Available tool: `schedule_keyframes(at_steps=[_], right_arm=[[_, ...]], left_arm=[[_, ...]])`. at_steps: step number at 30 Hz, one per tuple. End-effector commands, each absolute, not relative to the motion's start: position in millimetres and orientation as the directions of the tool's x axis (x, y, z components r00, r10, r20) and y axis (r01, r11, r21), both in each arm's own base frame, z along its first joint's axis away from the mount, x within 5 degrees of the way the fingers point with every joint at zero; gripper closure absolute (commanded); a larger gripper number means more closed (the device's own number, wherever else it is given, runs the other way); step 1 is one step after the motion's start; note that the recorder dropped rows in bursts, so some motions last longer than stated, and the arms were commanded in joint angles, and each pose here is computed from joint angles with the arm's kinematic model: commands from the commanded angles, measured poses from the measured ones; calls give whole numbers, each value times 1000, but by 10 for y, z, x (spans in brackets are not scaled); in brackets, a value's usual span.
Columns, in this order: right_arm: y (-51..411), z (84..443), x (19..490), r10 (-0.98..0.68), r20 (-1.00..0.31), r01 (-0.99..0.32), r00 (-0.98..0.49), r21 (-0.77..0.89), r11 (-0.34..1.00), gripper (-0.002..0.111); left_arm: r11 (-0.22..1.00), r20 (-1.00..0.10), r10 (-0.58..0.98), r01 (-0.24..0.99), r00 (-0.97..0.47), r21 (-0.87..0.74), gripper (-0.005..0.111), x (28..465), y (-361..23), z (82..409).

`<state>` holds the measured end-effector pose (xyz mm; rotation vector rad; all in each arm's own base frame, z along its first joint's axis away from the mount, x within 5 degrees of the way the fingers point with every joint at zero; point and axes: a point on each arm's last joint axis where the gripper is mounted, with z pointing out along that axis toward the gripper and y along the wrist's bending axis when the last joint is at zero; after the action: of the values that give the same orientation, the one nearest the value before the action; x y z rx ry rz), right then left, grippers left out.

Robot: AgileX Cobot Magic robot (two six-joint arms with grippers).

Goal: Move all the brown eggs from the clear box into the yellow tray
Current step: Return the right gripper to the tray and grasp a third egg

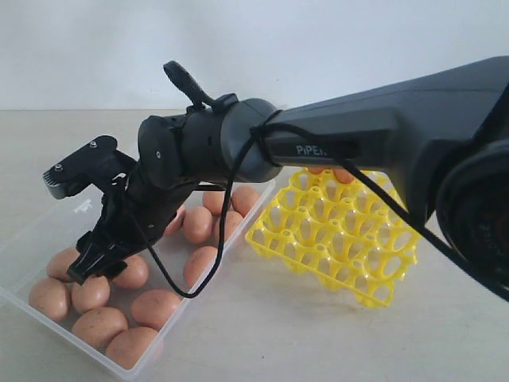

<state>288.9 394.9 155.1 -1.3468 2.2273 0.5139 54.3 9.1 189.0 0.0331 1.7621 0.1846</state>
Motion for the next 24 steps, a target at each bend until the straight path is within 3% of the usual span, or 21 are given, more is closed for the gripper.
schedule_keyframes(at_steps=[1,9,15,18,24], right_arm=[[3939,1530,2918,-717,-574,-890,-395,48,453,39],[3888,1476,2932,-763,-526,-895,-376,-5,445,40],[3851,1448,2895,-797,-472,-905,-378,5,426,79],[3821,1428,2863,-817,-427,-908,-387,21,419,106],[3827,1559,2868,-796,-466,-903,-386,16,429,108]], left_arm=[[988,-974,119,-76,-194,136,105,545,87,1886],[988,-974,119,-76,-194,136,105,545,87,1886],[988,-974,119,-76,-194,136,105,545,87,1886],[988,-974,119,-76,-194,136,105,545,87,1886],[988,-974,119,-76,-194,136,105,545,87,1886]])
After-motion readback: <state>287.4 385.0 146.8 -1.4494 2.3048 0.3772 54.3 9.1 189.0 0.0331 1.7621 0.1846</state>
